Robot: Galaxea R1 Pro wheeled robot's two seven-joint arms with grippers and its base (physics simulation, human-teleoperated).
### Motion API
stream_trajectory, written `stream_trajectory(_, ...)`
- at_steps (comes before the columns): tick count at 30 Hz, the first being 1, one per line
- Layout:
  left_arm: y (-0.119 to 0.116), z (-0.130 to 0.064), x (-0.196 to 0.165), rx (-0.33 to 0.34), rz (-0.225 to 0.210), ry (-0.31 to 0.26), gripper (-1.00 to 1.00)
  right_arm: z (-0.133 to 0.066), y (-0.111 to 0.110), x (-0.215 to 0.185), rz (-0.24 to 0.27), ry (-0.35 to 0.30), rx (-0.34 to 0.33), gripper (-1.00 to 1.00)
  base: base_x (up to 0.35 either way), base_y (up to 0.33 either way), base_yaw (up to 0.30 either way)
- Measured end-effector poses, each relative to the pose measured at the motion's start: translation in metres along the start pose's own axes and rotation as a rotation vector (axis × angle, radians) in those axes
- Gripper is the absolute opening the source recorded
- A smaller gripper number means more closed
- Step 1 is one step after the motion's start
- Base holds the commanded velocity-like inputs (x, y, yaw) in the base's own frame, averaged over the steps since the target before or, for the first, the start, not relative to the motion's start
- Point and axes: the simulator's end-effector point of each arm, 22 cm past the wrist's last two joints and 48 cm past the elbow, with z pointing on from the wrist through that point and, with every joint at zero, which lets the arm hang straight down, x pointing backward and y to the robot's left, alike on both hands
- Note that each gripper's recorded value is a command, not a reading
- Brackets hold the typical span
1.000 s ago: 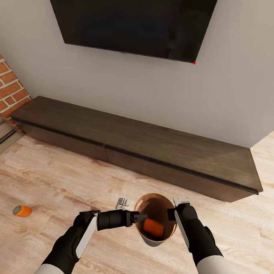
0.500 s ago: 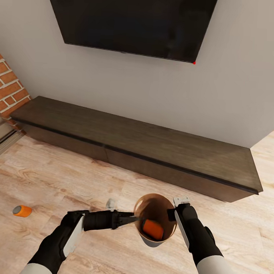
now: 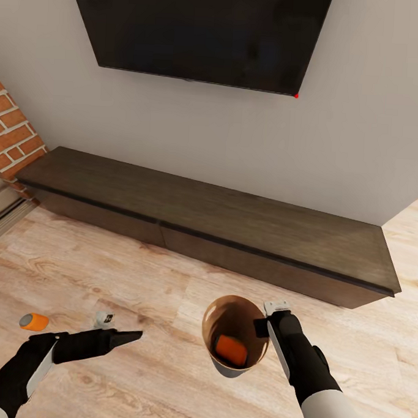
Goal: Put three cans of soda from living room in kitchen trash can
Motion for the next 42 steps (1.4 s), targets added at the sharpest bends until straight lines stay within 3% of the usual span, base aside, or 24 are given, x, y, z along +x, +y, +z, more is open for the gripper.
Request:
stream_trajectory(5, 0.034, -0.035, 0.017, -0.097, -0.040, 0.001, 1.00, 0.000, 0.011, -0.004, 0.007, -0.021, -0.056, -1.00, 0.000, 0.000, 0.000)
stream_trajectory(10, 0.092, -0.067, 0.056, -0.290, -0.051, -0.007, 1.00, 0.007, 0.019, -0.008, 0.006, -0.076, -0.093, -1.00, 0.000, 0.000, 0.000)
stream_trajectory(19, 0.105, -0.075, 0.070, -0.326, -0.043, -0.014, 1.00, 0.012, 0.020, -0.003, 0.001, -0.082, -0.094, -1.00, 0.000, 0.000, 0.000)
stream_trajectory(24, 0.111, -0.081, 0.087, -0.343, -0.094, -0.013, 1.00, 0.013, 0.020, -0.002, -0.001, -0.080, -0.094, -1.00, 0.020, 0.000, 0.000)
stream_trajectory(31, 0.114, -0.088, 0.088, -0.356, -0.062, -0.015, 1.00, 0.014, 0.019, 0.000, -0.009, -0.076, -0.087, -1.00, 0.249, 0.036, 0.068)
stream_trajectory(42, 0.115, -0.092, 0.088, -0.360, -0.059, -0.013, 1.00, 0.017, 0.022, 0.005, -0.005, -0.062, -0.095, -1.00, 0.115, 0.260, 0.269)
